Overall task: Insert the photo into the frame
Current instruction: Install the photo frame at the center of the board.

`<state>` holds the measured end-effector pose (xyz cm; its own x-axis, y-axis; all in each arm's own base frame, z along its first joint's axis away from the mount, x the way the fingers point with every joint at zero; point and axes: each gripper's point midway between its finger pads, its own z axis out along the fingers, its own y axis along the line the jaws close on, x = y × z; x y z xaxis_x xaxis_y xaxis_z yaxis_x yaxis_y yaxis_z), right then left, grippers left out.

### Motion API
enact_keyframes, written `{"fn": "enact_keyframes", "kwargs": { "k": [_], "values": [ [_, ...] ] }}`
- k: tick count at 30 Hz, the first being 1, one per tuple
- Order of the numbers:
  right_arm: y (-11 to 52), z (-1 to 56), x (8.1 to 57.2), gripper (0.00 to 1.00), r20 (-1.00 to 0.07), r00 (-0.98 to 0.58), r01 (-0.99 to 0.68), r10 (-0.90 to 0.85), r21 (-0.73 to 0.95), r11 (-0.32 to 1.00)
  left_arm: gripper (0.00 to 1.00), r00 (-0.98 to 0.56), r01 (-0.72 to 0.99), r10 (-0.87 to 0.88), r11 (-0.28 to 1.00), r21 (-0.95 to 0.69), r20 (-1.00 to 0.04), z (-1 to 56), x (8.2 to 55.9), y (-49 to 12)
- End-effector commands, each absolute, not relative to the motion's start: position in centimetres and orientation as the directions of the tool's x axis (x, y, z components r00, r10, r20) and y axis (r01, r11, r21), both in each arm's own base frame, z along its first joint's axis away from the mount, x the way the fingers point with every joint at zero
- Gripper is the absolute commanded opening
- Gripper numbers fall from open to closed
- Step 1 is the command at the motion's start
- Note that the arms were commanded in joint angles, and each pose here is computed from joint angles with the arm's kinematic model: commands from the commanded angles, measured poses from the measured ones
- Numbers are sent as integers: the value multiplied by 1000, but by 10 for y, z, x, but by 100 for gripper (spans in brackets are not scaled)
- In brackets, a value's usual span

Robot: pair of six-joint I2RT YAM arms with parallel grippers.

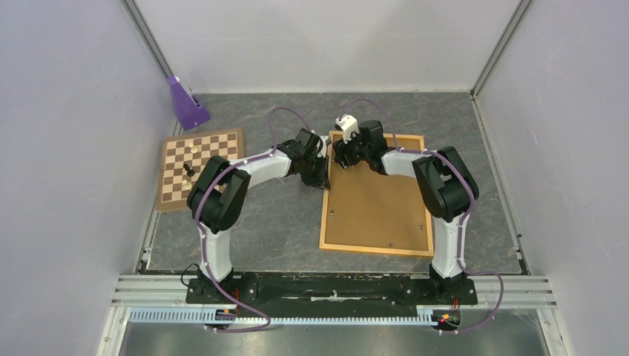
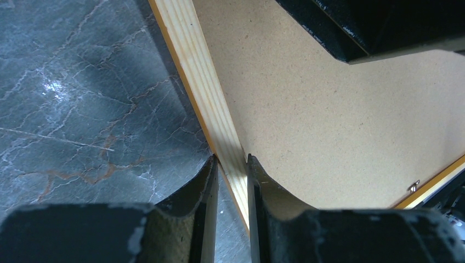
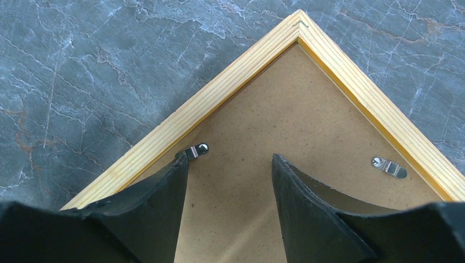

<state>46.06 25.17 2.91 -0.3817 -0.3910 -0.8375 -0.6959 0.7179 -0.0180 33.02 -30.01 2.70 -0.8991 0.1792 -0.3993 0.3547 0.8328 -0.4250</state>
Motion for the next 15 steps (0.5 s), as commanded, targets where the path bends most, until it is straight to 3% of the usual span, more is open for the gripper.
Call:
{"fn": "enact_keyframes", "kwargs": {
  "k": [1,15],
  "values": [
    [248,4,455,59,-796,-451,-672,-404,4,741,2,-912,340,196,851,-401,-359,20,318,-285],
    [254,-2,463,59,-788,-488,-652,-375,43,757,2,-912,350,204,838,-418,-355,15,316,-289]
  ]
}}
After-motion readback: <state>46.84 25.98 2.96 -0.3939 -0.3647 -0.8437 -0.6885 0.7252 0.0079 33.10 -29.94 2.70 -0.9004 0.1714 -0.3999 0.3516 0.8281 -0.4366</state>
